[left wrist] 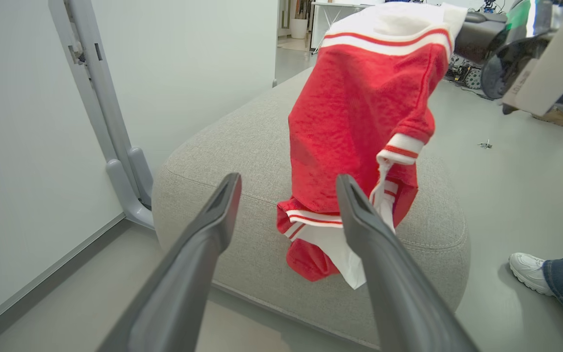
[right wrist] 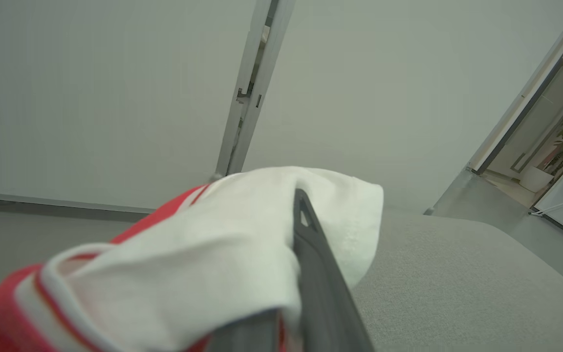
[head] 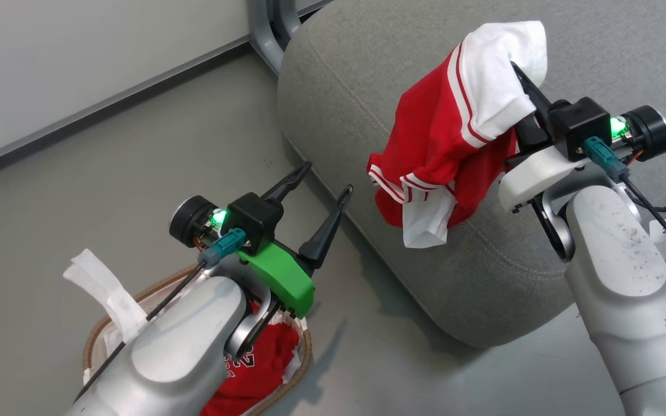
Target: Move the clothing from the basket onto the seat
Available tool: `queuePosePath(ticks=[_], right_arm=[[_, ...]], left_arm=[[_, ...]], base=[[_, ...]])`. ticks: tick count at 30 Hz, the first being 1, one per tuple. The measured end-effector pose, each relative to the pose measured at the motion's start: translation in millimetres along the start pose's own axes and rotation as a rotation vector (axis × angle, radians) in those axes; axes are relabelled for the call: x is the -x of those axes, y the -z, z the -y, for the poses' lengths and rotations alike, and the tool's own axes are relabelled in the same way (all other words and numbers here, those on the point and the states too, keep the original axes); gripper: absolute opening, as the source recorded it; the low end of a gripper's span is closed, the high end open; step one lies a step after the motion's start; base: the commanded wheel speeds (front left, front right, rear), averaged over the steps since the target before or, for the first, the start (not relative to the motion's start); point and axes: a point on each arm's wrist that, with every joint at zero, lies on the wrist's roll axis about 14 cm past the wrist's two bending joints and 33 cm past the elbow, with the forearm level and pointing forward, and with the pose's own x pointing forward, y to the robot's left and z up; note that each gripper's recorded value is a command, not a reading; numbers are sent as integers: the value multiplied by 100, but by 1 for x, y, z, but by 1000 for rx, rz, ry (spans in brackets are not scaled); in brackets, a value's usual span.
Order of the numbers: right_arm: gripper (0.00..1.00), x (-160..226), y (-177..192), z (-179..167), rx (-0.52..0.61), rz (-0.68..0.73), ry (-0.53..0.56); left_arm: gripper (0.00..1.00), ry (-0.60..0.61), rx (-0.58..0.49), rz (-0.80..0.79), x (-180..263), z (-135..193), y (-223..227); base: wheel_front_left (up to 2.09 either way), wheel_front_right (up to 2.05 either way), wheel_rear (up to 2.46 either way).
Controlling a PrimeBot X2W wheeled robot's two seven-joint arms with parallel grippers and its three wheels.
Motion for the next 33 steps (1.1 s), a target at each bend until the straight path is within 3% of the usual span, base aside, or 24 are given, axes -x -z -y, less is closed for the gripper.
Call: queuePosePath(ticks=[9,19,26,30,33], right_arm=[[0,-34,4,3,11,-17,0],[0,-124,-46,36,151,45,8],[0,-178,-85,79,232,70,87],[0,-201,-75,93,251,30,124],[0,-214,-38,89,234,-40,132]], left_arm=[[100,-2,23,10,-3,-14,7],[100,-46,16,49,3,-45,7],[100,-69,23,48,14,-59,15],[100,-95,27,46,22,-72,23],[100,-116,36,29,29,-82,35]], base=[[0,0,0],[0,0,0],[0,0,0],[0,0,0],[0,0,0]])
